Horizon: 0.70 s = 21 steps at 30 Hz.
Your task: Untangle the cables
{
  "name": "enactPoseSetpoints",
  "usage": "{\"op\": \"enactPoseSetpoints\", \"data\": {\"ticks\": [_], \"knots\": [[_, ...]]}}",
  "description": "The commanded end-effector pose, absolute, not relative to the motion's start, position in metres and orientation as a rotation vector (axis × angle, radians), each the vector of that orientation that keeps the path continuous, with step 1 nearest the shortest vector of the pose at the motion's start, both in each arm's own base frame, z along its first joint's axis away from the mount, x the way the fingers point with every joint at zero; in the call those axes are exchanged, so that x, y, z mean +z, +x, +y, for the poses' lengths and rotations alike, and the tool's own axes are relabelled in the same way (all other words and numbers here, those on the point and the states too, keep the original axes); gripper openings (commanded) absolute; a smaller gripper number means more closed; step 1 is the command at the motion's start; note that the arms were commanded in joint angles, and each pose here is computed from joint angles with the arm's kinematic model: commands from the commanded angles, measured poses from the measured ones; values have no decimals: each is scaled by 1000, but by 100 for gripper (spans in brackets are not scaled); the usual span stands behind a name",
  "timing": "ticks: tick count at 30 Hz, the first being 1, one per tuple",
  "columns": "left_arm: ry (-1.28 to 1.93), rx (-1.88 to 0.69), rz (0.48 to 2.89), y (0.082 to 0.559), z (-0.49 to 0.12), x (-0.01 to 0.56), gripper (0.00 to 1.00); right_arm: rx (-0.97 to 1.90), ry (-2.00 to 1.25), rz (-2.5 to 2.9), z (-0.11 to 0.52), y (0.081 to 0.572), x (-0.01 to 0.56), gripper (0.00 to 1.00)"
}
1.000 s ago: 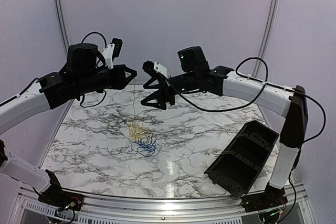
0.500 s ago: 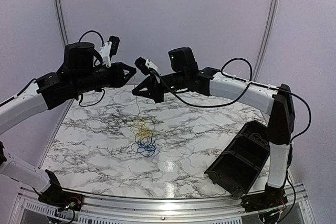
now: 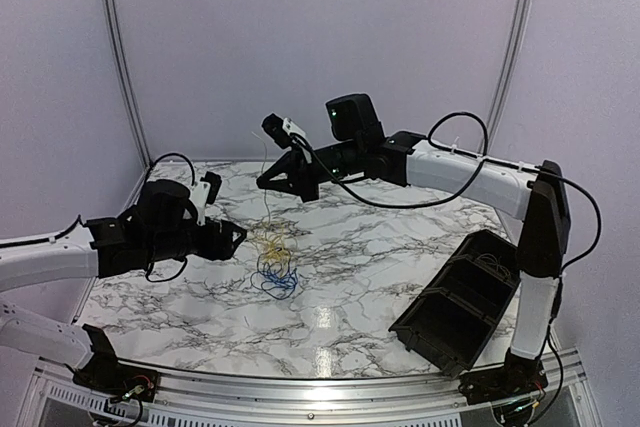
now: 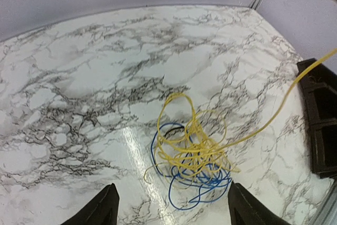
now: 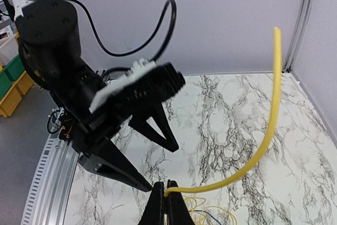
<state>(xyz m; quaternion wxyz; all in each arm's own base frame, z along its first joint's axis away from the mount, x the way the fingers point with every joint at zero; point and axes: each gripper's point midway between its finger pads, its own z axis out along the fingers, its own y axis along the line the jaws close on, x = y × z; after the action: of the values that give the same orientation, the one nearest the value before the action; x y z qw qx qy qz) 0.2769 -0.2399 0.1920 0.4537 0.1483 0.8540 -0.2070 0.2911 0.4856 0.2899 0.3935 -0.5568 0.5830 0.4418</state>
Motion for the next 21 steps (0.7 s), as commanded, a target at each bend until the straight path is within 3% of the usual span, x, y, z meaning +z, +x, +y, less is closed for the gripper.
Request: {"op": "enactPoseSetpoints", "data": {"ticks": [1, 11, 17, 19, 21], "knots": [[373, -565, 2072, 284, -255, 174, 74, 1204, -1411, 1438, 480, 278, 317, 0], [454, -407, 2131, 310, -269, 123, 65, 1233, -1429, 1430, 479, 273, 316, 0], [469, -352, 2136, 323, -275, 109, 43, 1228, -1434, 1419, 478, 271, 319, 0], [465, -360, 2118, 325, -277, 110, 43, 1223, -1435, 1418, 477, 272, 319, 0], [460, -387, 2095, 324, -279, 113, 50, 1218, -1435, 1421, 478, 272, 318, 0]]}}
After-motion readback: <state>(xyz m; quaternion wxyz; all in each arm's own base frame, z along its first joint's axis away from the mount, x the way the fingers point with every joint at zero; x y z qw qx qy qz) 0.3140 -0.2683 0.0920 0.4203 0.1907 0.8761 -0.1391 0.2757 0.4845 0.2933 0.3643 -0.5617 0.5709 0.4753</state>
